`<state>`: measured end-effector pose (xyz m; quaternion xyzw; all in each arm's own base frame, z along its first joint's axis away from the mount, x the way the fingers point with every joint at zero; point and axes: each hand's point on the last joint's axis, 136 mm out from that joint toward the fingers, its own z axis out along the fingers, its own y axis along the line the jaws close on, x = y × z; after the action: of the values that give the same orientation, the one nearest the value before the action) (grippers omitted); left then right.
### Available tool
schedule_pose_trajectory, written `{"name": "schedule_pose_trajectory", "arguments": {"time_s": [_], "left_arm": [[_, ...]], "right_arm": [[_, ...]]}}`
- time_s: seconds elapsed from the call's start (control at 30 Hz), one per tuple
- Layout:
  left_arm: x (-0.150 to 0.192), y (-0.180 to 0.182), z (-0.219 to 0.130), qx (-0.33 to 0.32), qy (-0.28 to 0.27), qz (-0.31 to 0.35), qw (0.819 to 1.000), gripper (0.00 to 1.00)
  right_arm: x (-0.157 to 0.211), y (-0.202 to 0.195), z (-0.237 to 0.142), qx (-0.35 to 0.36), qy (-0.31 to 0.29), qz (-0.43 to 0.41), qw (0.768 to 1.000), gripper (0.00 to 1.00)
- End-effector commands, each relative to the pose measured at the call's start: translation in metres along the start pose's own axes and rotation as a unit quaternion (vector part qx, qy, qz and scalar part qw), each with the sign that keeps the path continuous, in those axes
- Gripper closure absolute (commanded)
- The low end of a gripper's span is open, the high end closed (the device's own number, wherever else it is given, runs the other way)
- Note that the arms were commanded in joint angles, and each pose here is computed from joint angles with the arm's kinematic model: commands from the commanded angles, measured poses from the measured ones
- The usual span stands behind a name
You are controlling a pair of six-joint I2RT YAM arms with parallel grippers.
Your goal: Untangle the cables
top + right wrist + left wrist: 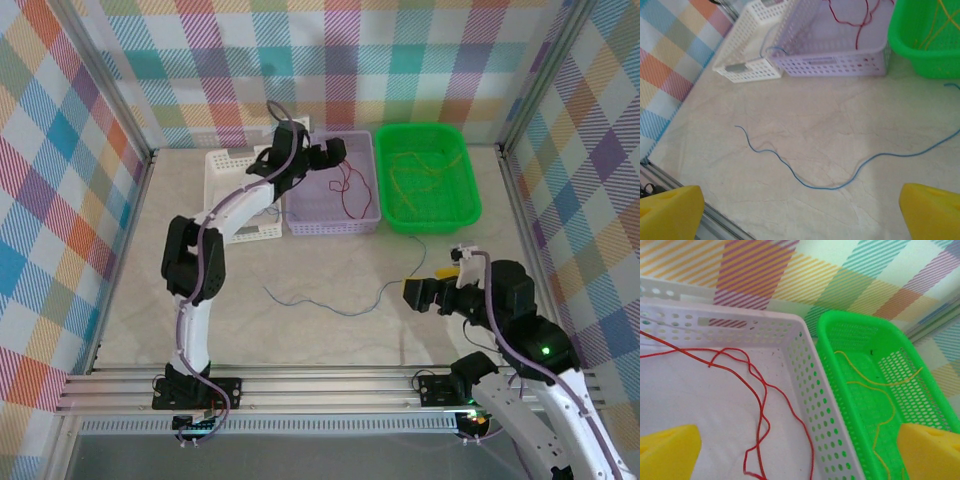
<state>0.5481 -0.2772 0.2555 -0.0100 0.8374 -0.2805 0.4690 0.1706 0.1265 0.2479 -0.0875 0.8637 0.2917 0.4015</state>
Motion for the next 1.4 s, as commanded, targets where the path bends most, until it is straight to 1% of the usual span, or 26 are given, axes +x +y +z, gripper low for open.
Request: {"name": "schedule_pose_trajectory", "arguments": {"time_s": [0.0,0.1,0.17,0.2,0.3,0.4,0.5,0.6,0.8,1.0,1.03,1.07,1.17,1.37], "left_arm": [[-0.019,0.005,-0.052,-0.036,-0.006,-0.028,0.999,0.00],[-0.002,0.022,-0.073,-0.073,0.006,-0.024,0.997,0.00],[0.009,0.036,-0.085,-0.111,0.029,-0.026,0.993,0.00],[0.015,0.043,-0.091,-0.127,0.042,-0.035,0.990,0.00],[0.039,0.064,-0.109,-0.158,0.060,-0.065,0.984,0.00],[0.064,0.079,-0.124,-0.170,0.082,-0.094,0.977,0.00],[0.084,0.086,-0.132,-0.180,0.108,-0.103,0.972,0.00],[0.096,0.094,-0.138,-0.196,0.121,-0.103,0.968,0.01],[0.120,0.106,-0.136,-0.211,0.151,-0.102,0.960,0.09],[0.131,0.122,-0.124,-0.241,0.166,-0.082,0.953,0.20],[0.132,0.124,-0.122,-0.246,0.168,-0.080,0.951,0.20],[0.131,0.126,-0.119,-0.250,0.169,-0.079,0.950,0.23],[0.129,0.127,-0.109,-0.251,0.171,-0.073,0.950,0.34],[0.129,0.136,-0.089,-0.274,0.186,-0.055,0.942,0.35]], "right_arm": [[0.003,-0.004,0.007,0.014,0.024,-0.003,1.000,0.00],[0.005,-0.007,0.014,0.019,0.036,0.002,0.999,0.00],[0.006,-0.008,0.016,0.021,0.041,0.003,0.999,0.00],[0.007,-0.008,0.016,0.022,0.045,0.003,0.999,0.00],[0.007,-0.008,0.016,0.020,0.043,0.002,0.999,0.00],[0.007,-0.006,0.015,0.014,0.041,0.001,0.999,0.00],[0.008,-0.004,0.017,0.009,0.045,0.003,0.999,0.00],[0.009,-0.003,0.018,0.005,0.048,0.003,0.999,0.00],[0.008,-0.002,0.015,0.002,0.041,0.003,0.999,0.00],[0.009,-0.001,0.016,-0.002,0.045,0.003,0.999,0.00],[0.009,-0.001,0.016,-0.002,0.046,0.003,0.999,0.00],[0.009,-0.001,0.016,-0.003,0.046,0.002,0.999,0.00],[0.009,-0.001,0.016,-0.001,0.044,0.002,0.999,0.00],[0.009,0.001,0.016,-0.007,0.044,0.001,0.999,0.00]]}}
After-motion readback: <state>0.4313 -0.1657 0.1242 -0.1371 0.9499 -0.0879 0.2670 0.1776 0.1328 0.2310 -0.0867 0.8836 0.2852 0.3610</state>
